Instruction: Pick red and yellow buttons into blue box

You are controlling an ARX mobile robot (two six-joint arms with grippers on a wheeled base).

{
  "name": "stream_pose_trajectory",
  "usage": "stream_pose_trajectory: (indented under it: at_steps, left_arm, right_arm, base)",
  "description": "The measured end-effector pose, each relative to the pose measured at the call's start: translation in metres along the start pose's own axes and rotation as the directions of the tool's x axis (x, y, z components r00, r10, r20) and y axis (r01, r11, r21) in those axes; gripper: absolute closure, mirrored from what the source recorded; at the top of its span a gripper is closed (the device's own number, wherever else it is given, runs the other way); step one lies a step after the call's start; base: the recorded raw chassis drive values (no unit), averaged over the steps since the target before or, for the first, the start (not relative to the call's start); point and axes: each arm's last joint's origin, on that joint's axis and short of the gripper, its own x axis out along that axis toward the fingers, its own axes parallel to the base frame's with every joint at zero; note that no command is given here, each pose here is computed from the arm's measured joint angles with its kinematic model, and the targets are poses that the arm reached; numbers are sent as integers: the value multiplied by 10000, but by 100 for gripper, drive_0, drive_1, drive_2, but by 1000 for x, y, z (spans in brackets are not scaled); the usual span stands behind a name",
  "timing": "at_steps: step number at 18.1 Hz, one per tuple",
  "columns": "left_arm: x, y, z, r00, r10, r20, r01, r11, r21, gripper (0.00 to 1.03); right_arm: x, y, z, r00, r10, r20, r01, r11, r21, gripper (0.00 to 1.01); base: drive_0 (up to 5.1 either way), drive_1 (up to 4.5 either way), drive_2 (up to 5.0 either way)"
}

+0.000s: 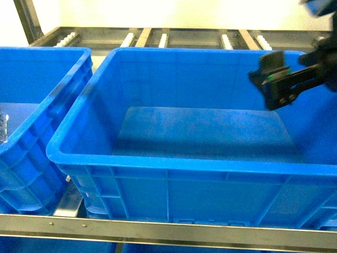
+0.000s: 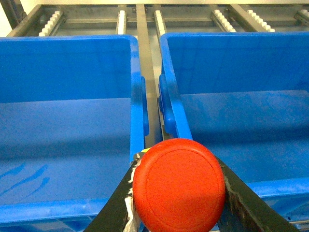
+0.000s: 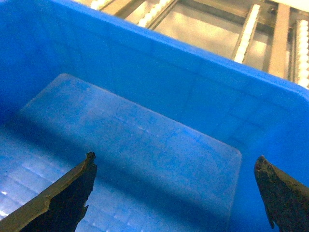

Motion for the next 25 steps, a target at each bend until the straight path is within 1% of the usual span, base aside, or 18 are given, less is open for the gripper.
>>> stream_pose_trajectory:
  at_steps: [2, 5, 6, 7, 8, 9, 10, 11, 12, 15, 16, 17, 19, 20, 21, 22, 23, 25]
  left_arm:
    - [0, 0, 0, 10000, 0, 4, 0, 10000, 0, 71]
    - [0, 0, 0, 10000, -4, 0, 4, 10000, 0, 71]
    - [0, 0, 0, 10000, 0, 4, 0, 10000, 3, 71]
    - [0, 0, 0, 10000, 0, 0, 0, 10000, 0, 71]
    - [0, 0, 0, 10000, 0, 4, 0, 10000, 0, 71]
    - [0, 0, 0, 10000, 0, 4, 0, 10000, 0, 71]
    - [0, 0, 0, 10000, 0, 4, 0, 10000, 3, 71]
    - [0, 0, 0, 10000, 0, 0, 0, 10000, 0, 71]
    - [0, 0, 0, 10000, 0, 4, 0, 10000, 0, 71]
    - [0, 0, 0, 10000, 0, 4, 0, 10000, 3, 71]
    - [1, -2, -1, 9997, -253, -29, 253, 9997, 27, 71]
    - [9, -6, 1, 9985, -550, -3, 550, 9982, 239, 71]
    - [32, -14, 12, 9901, -1404, 71, 1396, 9879, 671, 71]
    - [43, -17, 16, 9854, -1700, -36, 1698, 9824, 781, 71]
    - [59, -21, 17, 9757, -2148, -424, 2178, 9723, 846, 71]
    - [78, -27, 15, 9575, -2634, -1172, 2746, 9570, 930, 71]
    - [95, -32, 11, 9437, -2894, -1604, 3059, 9478, 898, 71]
    - [133, -44, 3, 8966, -3619, -2552, 3915, 9171, 751, 71]
  right_arm:
    - [-30, -6, 8, 9974, -419, 594, 413, 9991, 104, 3]
    - [-83, -11, 9, 9817, -1137, 1526, 1083, 9932, 434, 3]
    - [-104, -12, 10, 9602, -1686, 2225, 1621, 9856, 474, 3]
    - [-121, -13, 9, 9430, -1992, 2667, 1902, 9799, 593, 3]
    - [-138, -15, 6, 9208, -2439, 3042, 2288, 9698, 849, 3]
    - [-153, -17, 0, 9127, -2691, 3075, 2430, 9625, 1209, 3]
    - [-168, -17, -11, 9031, -3131, 2940, 2761, 9475, 1610, 3]
    - [-178, -15, -18, 9024, -3288, 2786, 2851, 9402, 1863, 3]
    - [-189, -10, -25, 8974, -3508, 2677, 3001, 9299, 2126, 3]
    - [-202, -7, -17, 8659, -3644, 3426, 2999, 9265, 2274, 3]
    - [-201, -8, -17, 8673, -3644, 3391, 2989, 9260, 2305, 3]
    - [-200, -8, -18, 8729, -3633, 3257, 2981, 9255, 2335, 3]
    - [-199, -8, -19, 8740, -3630, 3229, 2981, 9255, 2337, 3]
    - [-199, -8, -19, 8740, -3634, 3225, 2983, 9253, 2342, 3]
    - [-199, -8, -19, 8740, -3630, 3229, 2979, 9255, 2340, 3]
    - [-199, -8, -19, 8742, -3630, 3226, 2979, 9255, 2340, 3]
    - [-199, -8, -19, 8742, -3630, 3226, 2979, 9255, 2340, 3]
    - [-199, -8, -19, 8740, -3630, 3229, 2979, 9255, 2340, 3]
  base:
    - [0, 0, 0]
    - [0, 0, 0]
    - [0, 0, 0]
    - [0, 0, 0]
    - [0, 0, 0]
    - [0, 0, 0]
    - [0, 0, 0]
    - [0, 0, 0]
    - [0, 0, 0]
    - [0, 0, 0]
    - [0, 0, 0]
    - [0, 0, 0]
    - [0, 0, 0]
    - [0, 0, 0]
    - [0, 0, 0]
    - [0, 0, 0]
    - [0, 0, 0]
    - [0, 0, 0]
